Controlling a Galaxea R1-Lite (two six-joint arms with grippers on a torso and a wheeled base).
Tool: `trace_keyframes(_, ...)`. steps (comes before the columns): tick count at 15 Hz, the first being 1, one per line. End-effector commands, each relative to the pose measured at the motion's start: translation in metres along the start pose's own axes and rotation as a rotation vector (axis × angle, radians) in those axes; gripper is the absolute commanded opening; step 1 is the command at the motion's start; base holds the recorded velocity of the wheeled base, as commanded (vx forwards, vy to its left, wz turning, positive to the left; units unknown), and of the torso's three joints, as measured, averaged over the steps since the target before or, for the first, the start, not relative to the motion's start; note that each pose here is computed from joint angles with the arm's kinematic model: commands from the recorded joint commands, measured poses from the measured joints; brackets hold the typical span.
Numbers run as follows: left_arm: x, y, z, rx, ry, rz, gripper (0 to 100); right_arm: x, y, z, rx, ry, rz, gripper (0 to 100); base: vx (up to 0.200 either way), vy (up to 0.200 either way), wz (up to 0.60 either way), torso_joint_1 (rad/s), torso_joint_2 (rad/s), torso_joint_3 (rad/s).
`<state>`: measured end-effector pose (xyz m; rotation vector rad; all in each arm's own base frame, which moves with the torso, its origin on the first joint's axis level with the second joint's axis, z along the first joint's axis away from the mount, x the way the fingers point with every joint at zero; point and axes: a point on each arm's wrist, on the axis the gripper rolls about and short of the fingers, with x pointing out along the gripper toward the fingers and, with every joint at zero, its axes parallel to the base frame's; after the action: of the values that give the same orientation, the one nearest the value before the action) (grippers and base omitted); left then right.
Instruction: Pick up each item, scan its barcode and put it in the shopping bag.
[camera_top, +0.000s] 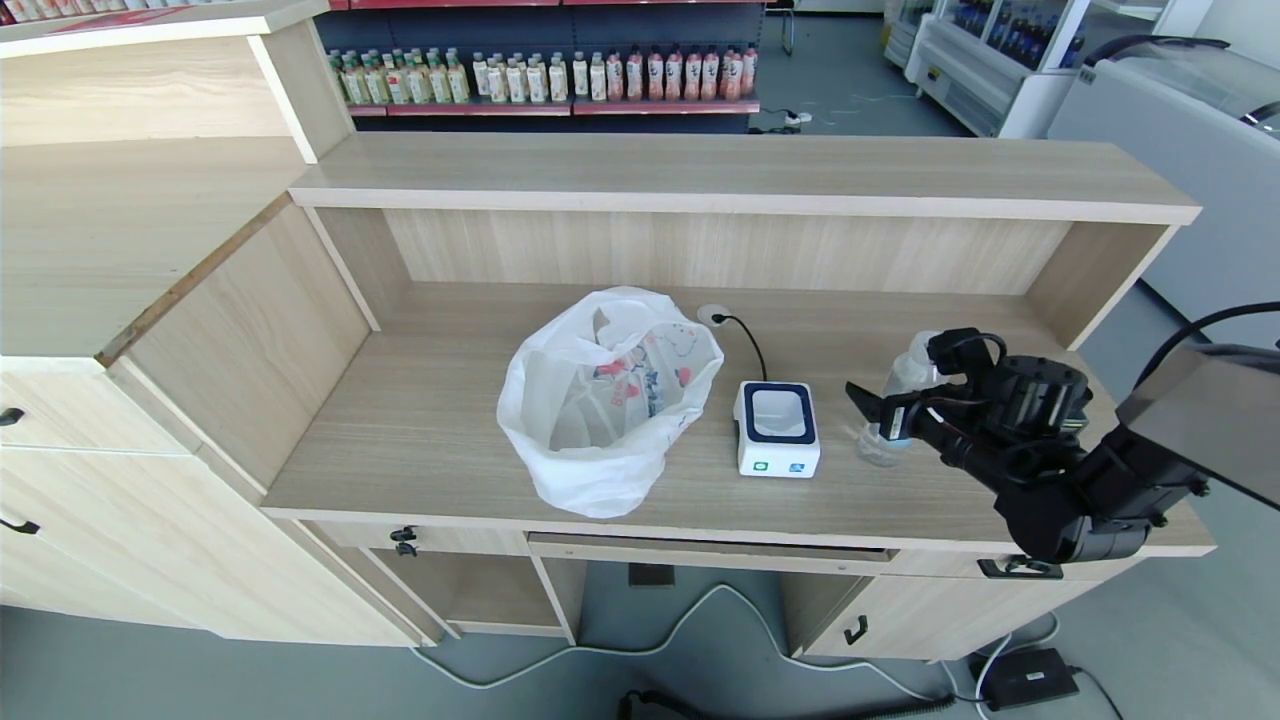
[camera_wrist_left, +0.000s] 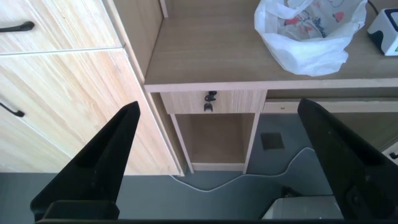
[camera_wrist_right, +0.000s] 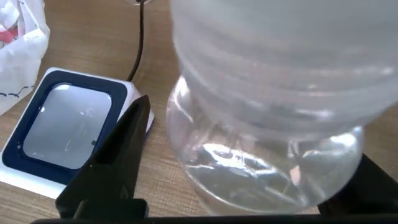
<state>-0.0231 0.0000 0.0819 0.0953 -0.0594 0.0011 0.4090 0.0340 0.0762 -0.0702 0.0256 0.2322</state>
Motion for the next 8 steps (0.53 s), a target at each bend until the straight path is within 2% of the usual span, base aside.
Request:
trace_keyframes(1, 0.0, 0.0, 0.0, 0.0, 0.0, 0.0, 100, -0.001, -0.002, 0.002, -0.003, -0.006, -0.003, 0, 0.0, 0.0, 0.0, 0.0, 0.0, 0.0)
trace_keyframes(8, 0.0, 0.0, 0.0, 0.0, 0.0, 0.0, 100, -0.01, -0.012, -0.008, -0.031, 0.038, -0.024, 0, 0.0, 0.0, 0.0, 0.0, 0.0, 0.0)
